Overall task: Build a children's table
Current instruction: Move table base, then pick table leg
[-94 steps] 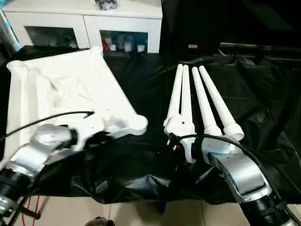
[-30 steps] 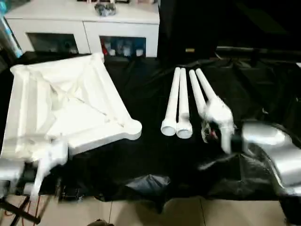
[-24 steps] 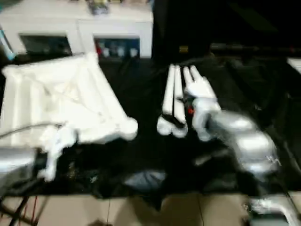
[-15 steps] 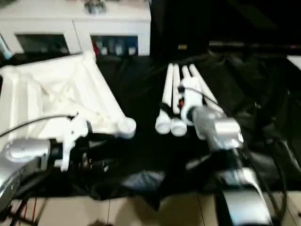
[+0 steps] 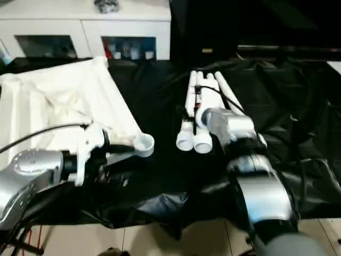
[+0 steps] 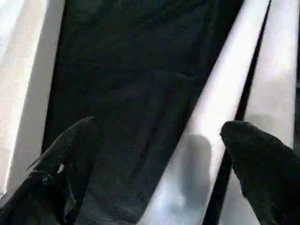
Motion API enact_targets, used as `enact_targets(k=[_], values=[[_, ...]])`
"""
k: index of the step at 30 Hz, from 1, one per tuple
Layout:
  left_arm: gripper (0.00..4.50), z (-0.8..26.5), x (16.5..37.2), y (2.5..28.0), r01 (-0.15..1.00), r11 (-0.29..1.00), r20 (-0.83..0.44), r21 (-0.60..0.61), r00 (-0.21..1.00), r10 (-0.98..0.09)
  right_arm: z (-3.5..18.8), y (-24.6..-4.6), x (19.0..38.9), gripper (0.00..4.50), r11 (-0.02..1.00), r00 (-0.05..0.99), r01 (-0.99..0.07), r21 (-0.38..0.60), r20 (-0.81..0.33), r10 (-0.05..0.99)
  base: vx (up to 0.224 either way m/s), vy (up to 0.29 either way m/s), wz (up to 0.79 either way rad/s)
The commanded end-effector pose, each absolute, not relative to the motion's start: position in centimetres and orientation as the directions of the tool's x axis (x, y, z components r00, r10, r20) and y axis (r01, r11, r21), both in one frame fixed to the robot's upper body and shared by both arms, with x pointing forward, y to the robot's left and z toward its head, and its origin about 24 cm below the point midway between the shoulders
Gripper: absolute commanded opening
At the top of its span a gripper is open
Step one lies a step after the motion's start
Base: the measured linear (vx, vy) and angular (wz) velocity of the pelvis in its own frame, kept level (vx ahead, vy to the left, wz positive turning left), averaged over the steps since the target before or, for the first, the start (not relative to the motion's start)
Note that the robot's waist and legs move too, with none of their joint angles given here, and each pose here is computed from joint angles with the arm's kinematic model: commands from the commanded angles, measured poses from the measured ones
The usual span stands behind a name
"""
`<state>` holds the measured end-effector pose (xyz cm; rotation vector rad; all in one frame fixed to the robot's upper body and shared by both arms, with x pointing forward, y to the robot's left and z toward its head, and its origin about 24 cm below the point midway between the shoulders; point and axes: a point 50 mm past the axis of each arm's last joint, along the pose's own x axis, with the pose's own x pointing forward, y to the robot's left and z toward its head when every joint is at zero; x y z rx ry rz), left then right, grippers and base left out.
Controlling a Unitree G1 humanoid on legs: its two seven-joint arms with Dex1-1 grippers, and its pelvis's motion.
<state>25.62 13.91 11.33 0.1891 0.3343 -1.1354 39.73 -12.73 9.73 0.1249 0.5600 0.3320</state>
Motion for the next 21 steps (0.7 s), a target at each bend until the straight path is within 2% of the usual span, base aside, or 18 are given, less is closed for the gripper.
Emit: enact_targets(k=[1, 8, 21], values=[[4.41, 11.5, 25.9, 14.3, 0.899, 0.438, -0.359, -0.008, 0.407, -0.84, 10.0, -12.8, 40.0, 4.5, 0.949, 0.806, -0.258, 0.183, -0.5, 0.315, 0.0, 0.0, 0.0], [4.41, 11.6, 25.6, 14.5, 0.886, 0.464, -0.357, -0.013, 0.429, -0.829, 8.7, -12.0, 39.8, 4.5, 0.959, 0.79, -0.24, 0.151, -0.544, 0.283, 0.0, 0.0, 0.0], [4.41, 11.7, 24.7, 15.0, 0.887, 0.461, -0.385, -0.027, 0.417, -0.823, 6.4, -11.7, 38.8, 4.5, 0.959, 0.731, -0.218, 0.181, -0.621, 0.283, 0.0, 0.0, 0.0]])
